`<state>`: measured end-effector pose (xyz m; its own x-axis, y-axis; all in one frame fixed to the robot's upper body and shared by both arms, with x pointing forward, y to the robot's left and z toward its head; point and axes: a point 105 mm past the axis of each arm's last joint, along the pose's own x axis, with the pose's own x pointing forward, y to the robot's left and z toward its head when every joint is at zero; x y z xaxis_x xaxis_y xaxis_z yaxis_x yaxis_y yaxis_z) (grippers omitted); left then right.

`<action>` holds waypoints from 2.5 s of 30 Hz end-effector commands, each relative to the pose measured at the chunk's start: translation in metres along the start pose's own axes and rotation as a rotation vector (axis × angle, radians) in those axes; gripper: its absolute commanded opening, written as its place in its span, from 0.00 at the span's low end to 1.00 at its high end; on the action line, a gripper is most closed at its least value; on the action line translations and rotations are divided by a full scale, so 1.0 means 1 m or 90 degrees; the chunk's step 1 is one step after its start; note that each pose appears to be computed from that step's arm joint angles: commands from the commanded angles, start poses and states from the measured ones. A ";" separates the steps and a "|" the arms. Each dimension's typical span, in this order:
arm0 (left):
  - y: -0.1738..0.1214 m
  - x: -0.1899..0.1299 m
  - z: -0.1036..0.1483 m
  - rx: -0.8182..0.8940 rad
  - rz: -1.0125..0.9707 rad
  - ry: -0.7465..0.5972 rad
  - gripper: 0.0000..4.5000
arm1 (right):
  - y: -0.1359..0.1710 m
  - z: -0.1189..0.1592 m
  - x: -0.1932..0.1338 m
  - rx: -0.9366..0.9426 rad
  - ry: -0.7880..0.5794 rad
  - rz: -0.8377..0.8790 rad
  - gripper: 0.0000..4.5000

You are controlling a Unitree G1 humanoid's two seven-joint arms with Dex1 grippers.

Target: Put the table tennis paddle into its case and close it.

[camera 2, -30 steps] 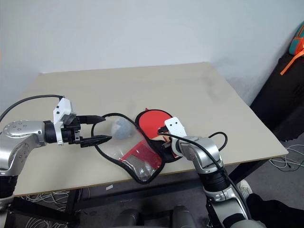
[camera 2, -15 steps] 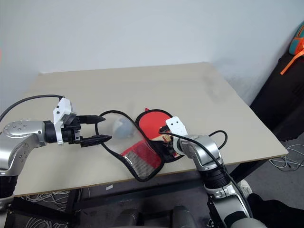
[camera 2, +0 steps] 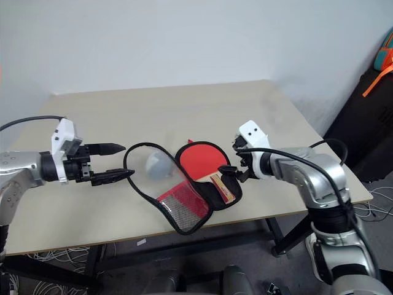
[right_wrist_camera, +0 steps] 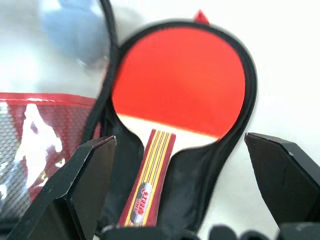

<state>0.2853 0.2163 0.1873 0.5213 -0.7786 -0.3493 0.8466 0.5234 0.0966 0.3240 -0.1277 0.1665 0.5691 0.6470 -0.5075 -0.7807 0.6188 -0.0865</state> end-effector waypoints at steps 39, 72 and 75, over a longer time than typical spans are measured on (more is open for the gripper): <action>-0.020 0.157 0.011 0.004 -0.057 -0.088 0.34 | -0.058 0.013 -0.023 -0.089 -0.049 -0.086 1.00; -0.126 0.166 -0.061 -0.348 -0.166 0.043 0.84 | -0.041 0.006 -0.015 -0.030 -0.066 -0.100 1.00; -0.123 0.176 -0.068 -0.399 -0.147 0.060 0.84 | -0.039 0.007 -0.015 -0.027 -0.070 -0.098 1.00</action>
<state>0.2573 0.0381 0.0495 0.2741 -0.8860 -0.3740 0.7243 0.4460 -0.5258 0.3474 -0.1600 0.1632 0.6771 0.5810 -0.4516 -0.7012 0.6956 -0.1565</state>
